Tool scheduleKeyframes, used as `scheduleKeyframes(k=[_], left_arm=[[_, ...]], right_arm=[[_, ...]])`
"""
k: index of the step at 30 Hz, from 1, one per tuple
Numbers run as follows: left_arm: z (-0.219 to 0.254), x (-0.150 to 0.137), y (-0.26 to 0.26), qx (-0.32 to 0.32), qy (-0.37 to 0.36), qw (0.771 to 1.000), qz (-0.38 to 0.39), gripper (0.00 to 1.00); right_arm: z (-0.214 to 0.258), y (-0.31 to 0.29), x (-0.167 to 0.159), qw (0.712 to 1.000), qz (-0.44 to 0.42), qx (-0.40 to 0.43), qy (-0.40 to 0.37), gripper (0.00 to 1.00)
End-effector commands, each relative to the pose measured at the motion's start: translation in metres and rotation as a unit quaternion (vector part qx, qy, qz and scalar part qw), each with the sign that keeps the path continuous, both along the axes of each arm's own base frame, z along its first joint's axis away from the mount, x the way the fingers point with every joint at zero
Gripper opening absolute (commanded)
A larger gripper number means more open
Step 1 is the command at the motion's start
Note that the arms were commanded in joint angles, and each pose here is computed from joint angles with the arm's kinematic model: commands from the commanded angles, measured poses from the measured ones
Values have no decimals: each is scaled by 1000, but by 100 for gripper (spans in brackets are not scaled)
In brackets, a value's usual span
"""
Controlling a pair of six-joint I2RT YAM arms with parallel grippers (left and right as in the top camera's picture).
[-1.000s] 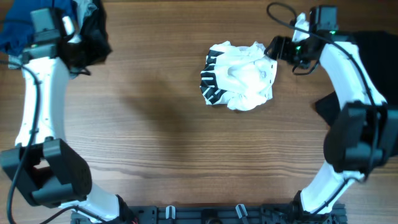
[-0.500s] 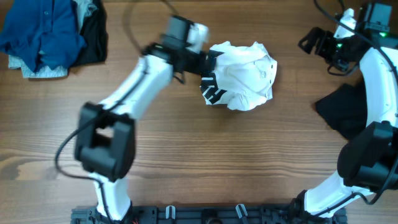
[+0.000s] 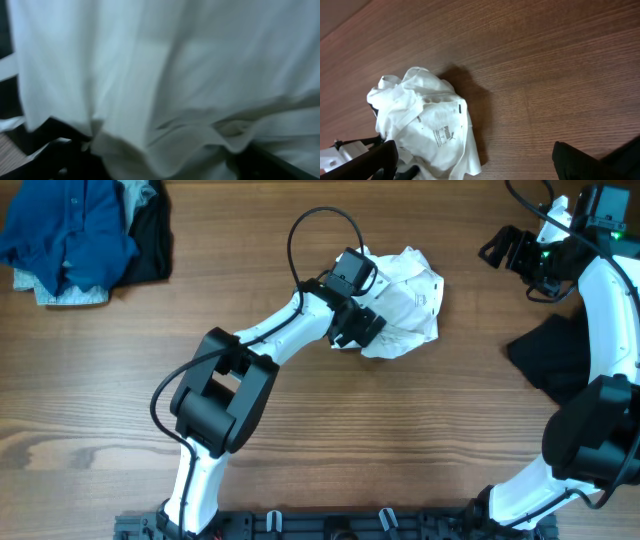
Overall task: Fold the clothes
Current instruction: 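Reach the left gripper to the bundle and grasp it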
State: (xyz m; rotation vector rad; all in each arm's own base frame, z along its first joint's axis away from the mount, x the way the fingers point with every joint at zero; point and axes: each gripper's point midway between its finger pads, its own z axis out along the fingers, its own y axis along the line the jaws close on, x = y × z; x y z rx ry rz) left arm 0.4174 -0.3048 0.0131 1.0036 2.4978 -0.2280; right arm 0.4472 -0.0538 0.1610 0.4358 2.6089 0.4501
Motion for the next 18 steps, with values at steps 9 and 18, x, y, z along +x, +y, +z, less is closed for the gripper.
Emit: scheduleKeyframes(k=[9,18], left_arm=[[-21,57,153,169,-29,978,115,100],[-8,97,270,196,-56,956,212,100]], right_arm=[[2,1,1,1000,3,1,-2,99],[1,2,0,1000,2,2,1,100]])
